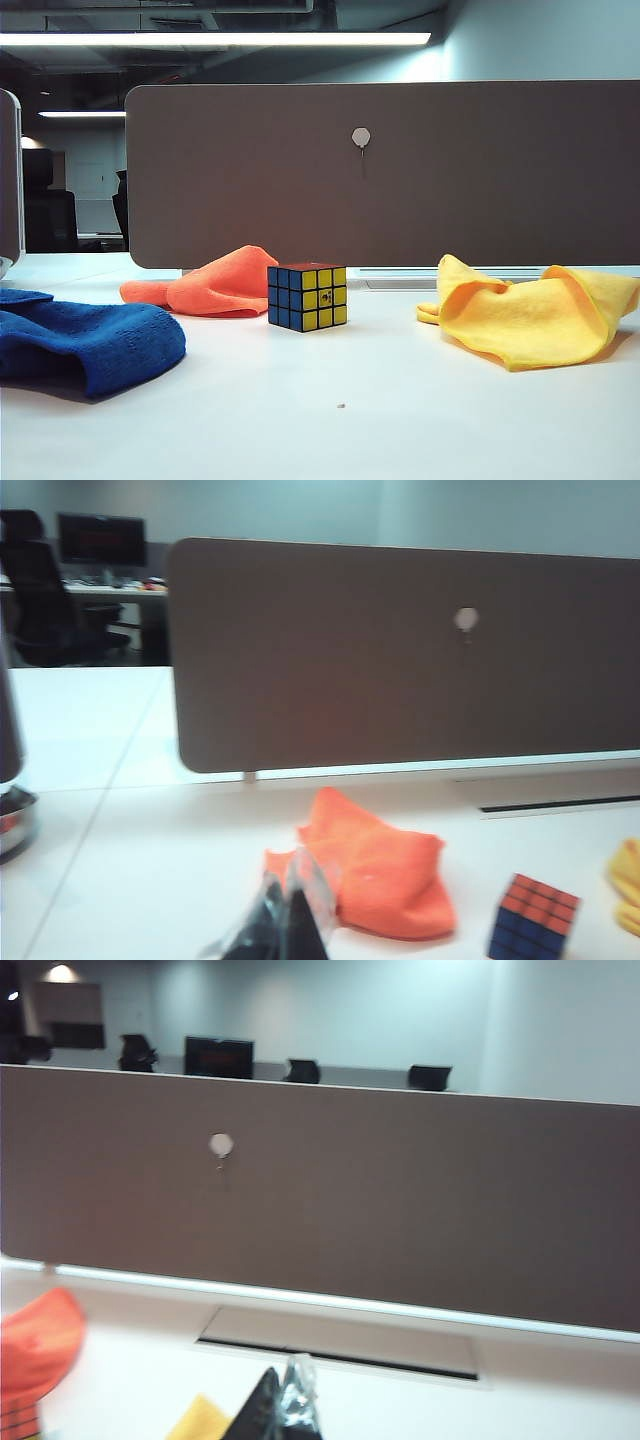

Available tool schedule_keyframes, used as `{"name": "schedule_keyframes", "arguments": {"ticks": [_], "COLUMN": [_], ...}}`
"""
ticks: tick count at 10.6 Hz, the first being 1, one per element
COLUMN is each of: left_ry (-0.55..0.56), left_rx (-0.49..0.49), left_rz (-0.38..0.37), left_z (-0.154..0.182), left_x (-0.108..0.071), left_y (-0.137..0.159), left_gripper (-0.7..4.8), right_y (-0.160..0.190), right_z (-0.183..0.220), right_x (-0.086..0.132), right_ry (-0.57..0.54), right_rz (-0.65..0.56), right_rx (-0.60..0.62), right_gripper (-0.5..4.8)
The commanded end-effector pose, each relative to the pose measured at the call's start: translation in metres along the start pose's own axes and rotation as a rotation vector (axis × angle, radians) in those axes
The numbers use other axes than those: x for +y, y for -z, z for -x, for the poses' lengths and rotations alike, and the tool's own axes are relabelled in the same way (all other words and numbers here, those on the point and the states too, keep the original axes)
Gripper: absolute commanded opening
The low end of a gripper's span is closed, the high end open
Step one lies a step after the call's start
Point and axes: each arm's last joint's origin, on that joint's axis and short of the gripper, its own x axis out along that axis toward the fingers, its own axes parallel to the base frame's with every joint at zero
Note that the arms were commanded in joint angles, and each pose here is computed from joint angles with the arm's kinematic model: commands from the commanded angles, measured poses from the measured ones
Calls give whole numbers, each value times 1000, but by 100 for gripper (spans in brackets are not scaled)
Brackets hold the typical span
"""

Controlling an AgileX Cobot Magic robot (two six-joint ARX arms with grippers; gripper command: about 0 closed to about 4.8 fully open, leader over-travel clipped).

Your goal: Pick up a rag that is the same color as the top surface of the Rubik's Cube and cover the cube with it.

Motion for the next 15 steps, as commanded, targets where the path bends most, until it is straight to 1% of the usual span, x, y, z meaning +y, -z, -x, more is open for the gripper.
{"name": "schedule_keyframes", "arguments": {"ticks": [1, 2, 3, 4, 5, 6, 8, 10, 11, 12, 13, 14, 15], "left_ry": [171, 187, 263, 269, 300, 343, 393, 455, 476, 473, 468, 488, 492], "left_rx": [45, 47, 133, 182, 212, 226, 236, 247, 270, 300, 304, 326, 334], "left_rz": [15, 16, 49, 60, 71, 58, 51, 56, 64, 69, 68, 39, 33], "left_z": [2, 1, -13, -36, -51, -59, -73, -88, -95, -104, -106, -127, -135], "left_x": [-7, -7, -7, -3, 0, 1, -1, -8, -10, -13, -14, -19, -20], "left_y": [-38, -42, -67, -85, -84, -81, -77, -74, -73, -71, -71, -76, -78], "left_gripper": [-6, -6, -6, -6, -6, -6, -6, -6, -6, -6, -6, -6, -6], "right_y": [-55, -62, -97, -99, -89, -83, -69, -52, -45, -39, -36, -30, -31], "right_z": [-16, -19, -38, -66, -85, -97, -117, -139, -147, -156, -159, -175, -177], "right_x": [2, 1, -1, -6, -1, 5, 21, 54, 67, 78, 81, 85, 84], "right_ry": [-211, -236, -311, -352, -426, -486, -493, -550, -579, -596, -604, -511, -482], "right_rz": [-34, -42, -63, -120, -138, -125, -99, -53, -37, -26, -25, 0, 5], "right_rx": [109, 125, 159, 279, 339, 374, 455, 544, 566, 575, 576, 544, 525], "right_gripper": [-1, -1, -1, -1, -1, -1, -1, -1, -1, -1, -1, -1, -1]}}
